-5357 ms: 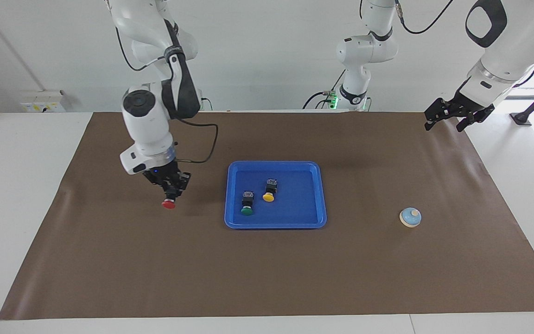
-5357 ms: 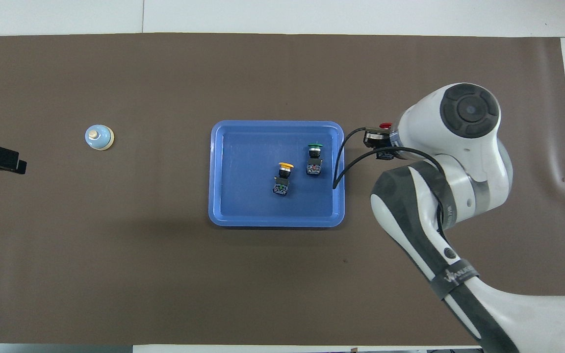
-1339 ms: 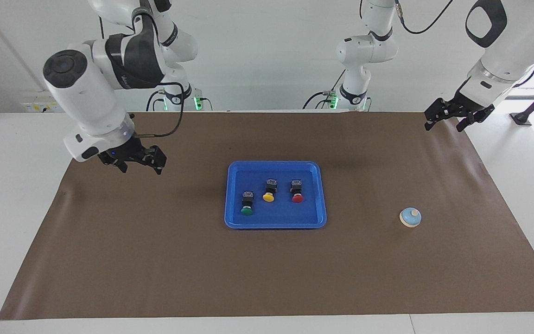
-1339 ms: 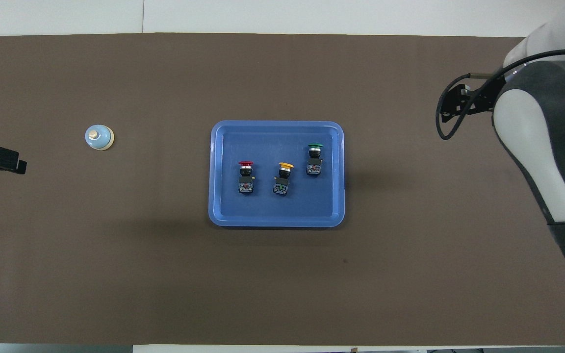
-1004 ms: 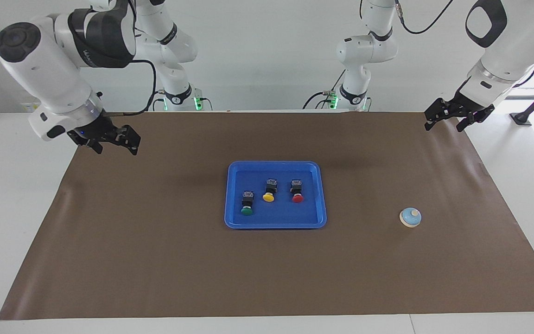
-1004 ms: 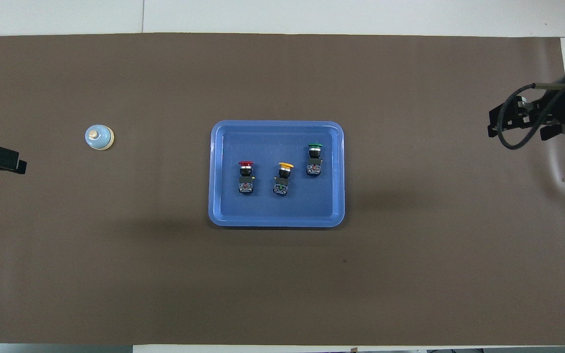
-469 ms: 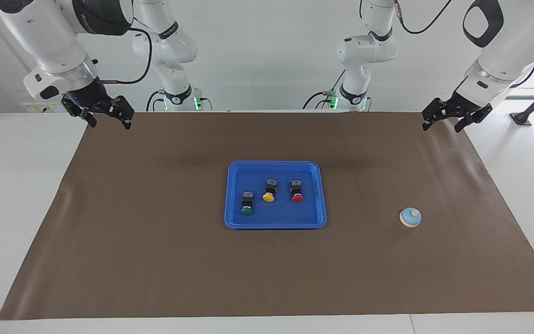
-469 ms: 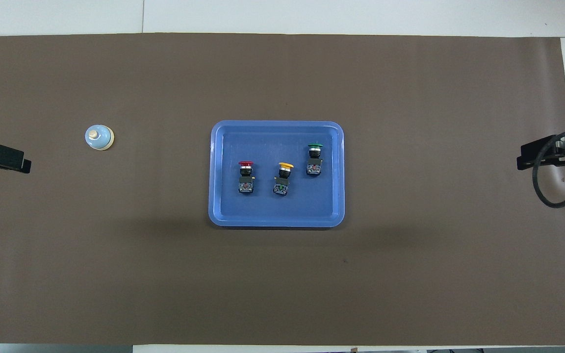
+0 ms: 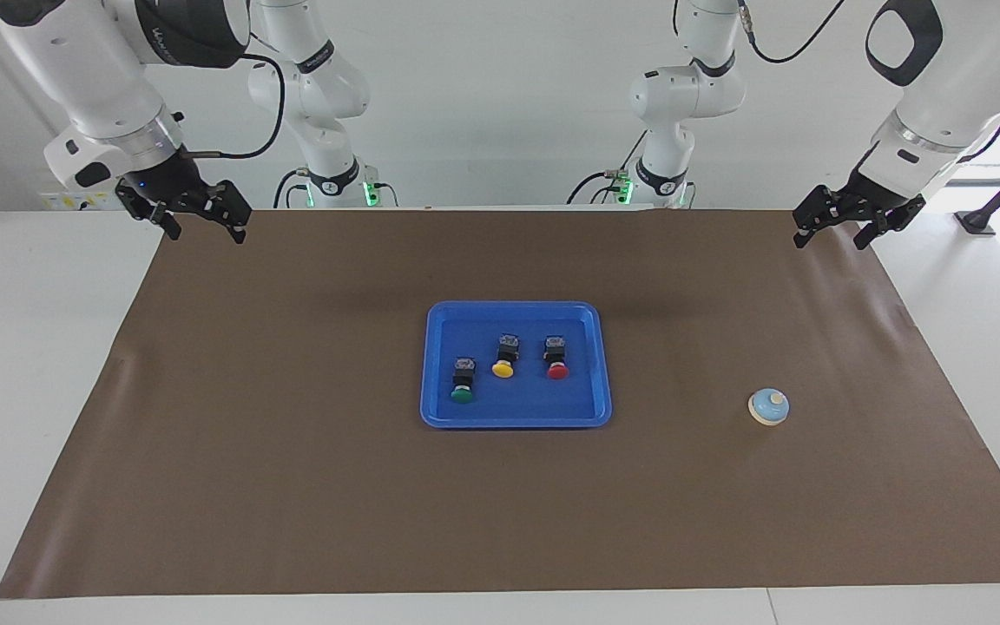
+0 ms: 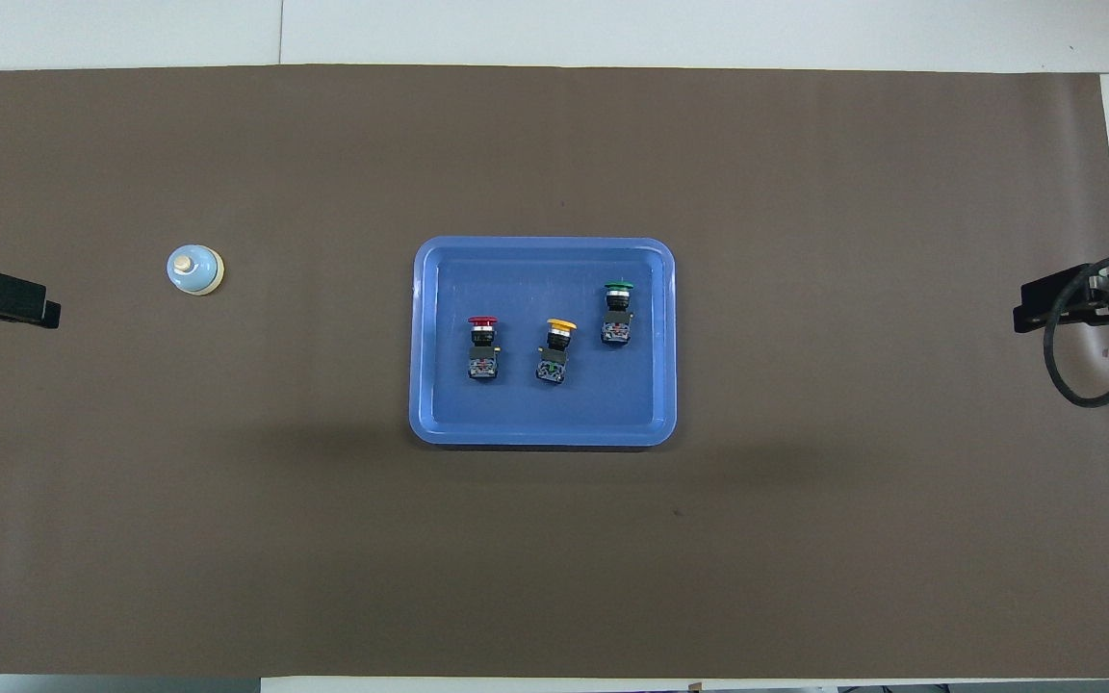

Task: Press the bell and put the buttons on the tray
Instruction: 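Reach the left gripper over and press the silver bell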

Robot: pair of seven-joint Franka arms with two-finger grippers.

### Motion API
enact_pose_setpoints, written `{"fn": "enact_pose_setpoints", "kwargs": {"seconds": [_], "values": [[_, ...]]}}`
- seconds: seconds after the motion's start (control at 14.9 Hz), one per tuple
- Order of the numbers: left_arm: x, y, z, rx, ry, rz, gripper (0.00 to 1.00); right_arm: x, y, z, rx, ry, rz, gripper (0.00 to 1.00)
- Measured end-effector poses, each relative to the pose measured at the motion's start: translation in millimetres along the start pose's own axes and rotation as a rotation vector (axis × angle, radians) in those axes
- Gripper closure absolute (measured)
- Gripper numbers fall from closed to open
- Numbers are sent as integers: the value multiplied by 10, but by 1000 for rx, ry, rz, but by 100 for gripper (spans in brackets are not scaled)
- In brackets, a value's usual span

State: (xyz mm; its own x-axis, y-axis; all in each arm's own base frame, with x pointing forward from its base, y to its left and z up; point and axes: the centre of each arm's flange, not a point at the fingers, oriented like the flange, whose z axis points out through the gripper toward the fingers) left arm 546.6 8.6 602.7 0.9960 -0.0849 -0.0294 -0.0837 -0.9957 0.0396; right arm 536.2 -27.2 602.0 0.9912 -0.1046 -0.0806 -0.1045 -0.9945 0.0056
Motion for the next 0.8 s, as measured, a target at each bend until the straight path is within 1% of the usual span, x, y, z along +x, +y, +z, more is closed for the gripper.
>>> {"fn": "enact_pose_setpoints", "kwargs": {"seconds": [0.33, 0.54, 0.67, 0.74, 0.8], "values": [[6, -14, -6, 1, 7, -4, 0, -4, -45, 0, -1, 0, -8, 0], [63, -52, 16, 9, 47, -9, 0, -6, -63, 0, -1, 0, -12, 0], [169, -91, 135, 15, 74, -14, 3, -6, -62, 1, -1, -1, -11, 0], [243, -111, 248, 16, 73, -16, 12, -6, -61, 1, -1, -1, -11, 0], [347, -135, 410, 15, 64, -18, 28, -6, -61, 2, -1, -1, -11, 0]]}}
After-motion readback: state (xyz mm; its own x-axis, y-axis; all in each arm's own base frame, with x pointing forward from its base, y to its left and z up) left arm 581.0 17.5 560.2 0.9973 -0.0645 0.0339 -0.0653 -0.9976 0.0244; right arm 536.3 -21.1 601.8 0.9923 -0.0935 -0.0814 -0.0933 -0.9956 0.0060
